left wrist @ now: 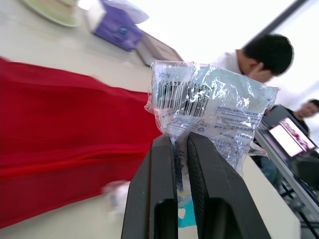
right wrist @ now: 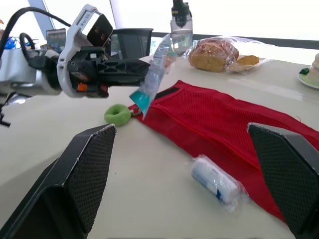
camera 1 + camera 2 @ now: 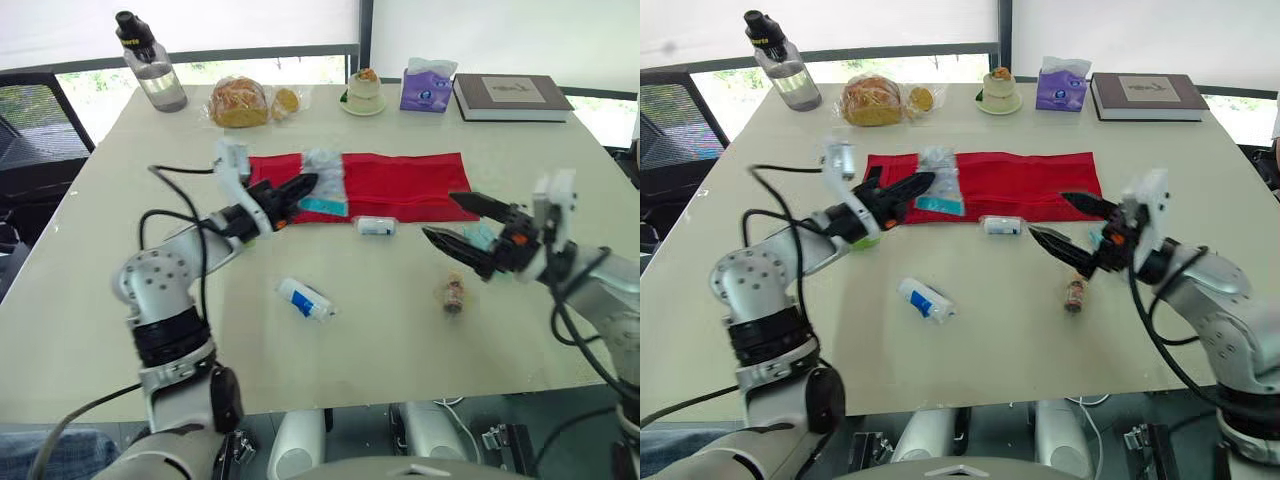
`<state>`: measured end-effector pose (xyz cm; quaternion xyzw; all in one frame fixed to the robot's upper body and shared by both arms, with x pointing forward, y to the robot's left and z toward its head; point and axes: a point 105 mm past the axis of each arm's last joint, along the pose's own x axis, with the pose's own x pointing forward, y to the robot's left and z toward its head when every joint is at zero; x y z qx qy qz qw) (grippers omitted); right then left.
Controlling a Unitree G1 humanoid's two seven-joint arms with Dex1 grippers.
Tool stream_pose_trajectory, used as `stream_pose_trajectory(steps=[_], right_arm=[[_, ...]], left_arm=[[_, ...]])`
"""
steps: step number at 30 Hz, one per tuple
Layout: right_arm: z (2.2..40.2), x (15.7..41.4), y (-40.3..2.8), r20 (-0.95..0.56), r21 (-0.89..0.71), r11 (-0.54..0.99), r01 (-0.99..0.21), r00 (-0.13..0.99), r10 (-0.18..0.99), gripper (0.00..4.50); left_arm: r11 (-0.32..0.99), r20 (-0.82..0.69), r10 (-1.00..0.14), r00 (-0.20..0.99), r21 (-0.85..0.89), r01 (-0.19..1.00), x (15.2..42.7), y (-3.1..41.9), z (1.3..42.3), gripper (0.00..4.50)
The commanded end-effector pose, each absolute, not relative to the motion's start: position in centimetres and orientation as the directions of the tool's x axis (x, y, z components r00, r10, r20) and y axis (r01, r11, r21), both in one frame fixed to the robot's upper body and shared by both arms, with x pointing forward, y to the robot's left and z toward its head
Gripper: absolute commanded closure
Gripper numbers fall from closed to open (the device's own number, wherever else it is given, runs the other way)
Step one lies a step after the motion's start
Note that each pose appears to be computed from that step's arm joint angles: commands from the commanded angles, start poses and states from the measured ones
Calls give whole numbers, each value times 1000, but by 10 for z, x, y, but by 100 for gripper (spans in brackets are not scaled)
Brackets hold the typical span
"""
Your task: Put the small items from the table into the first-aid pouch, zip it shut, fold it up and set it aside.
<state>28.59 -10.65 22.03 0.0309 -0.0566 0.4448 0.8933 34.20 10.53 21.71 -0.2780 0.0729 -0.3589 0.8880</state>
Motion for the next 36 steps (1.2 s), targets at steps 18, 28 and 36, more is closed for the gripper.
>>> stream_pose_trajectory(steps=[18,28,36], right_arm=[[222,312,-58,145,316,680,-662,742,655,51],[228,318,-57,162,327,694,-641,762,628,449],[229,319,-55,163,329,695,-639,764,625,449]], left_arm=[[475,189,-698,691,-600,644,340,60,227,450],[446,196,-710,677,-620,646,336,55,223,450],[439,195,-711,676,-628,643,333,54,221,450]])
